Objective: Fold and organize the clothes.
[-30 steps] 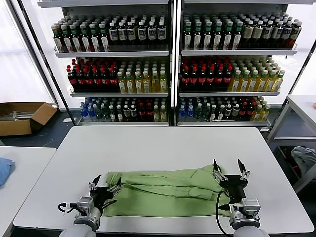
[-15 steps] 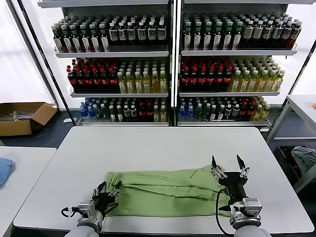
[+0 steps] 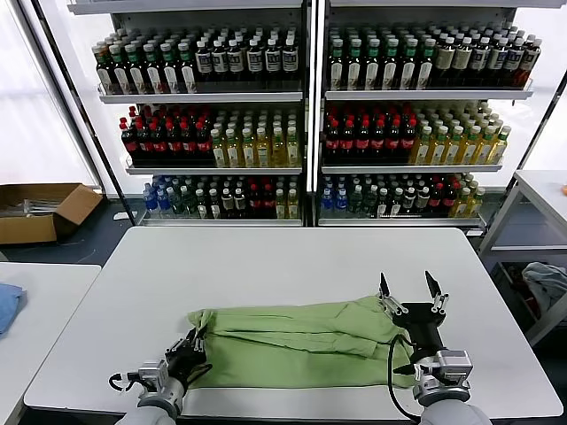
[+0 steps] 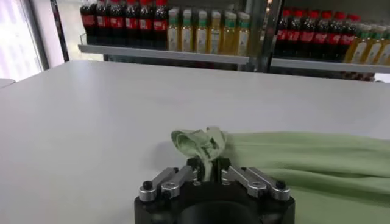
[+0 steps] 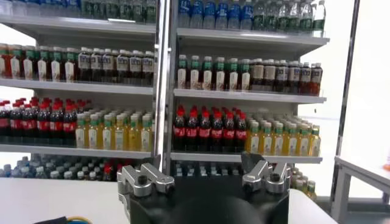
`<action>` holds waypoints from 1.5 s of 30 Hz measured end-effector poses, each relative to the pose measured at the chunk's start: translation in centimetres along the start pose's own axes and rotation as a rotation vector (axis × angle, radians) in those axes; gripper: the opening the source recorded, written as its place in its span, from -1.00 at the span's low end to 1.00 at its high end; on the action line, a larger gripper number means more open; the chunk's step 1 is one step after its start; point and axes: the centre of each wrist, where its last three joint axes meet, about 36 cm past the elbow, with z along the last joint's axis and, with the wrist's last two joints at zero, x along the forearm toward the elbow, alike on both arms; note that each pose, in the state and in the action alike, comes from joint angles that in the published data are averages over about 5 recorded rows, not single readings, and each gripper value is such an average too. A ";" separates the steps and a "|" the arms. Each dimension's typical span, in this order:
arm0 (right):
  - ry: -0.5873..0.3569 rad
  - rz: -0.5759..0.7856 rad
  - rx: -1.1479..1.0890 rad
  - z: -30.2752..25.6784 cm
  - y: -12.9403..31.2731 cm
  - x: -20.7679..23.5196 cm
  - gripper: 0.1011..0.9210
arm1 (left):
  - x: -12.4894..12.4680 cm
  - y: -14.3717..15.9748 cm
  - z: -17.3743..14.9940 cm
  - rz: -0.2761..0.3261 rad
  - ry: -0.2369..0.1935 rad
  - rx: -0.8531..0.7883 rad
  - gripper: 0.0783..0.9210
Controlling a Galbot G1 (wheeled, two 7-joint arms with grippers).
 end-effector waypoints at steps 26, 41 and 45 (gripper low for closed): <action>0.001 0.020 -0.006 -0.1 0.3 -1.8 0.76 | 4.6 21.0 -11.6 -0.318 -0.106 -0.371 -0.97; 0.030 0.053 -0.001 1.2 -0.2 -0.9 0.76 | 2.2 8.1 -7.7 -0.076 -0.104 -0.270 -0.97; 0.037 0.060 0.001 1.4 -0.3 -0.6 0.76 | 1.8 4.6 -7.4 -0.006 -0.102 -0.253 -0.97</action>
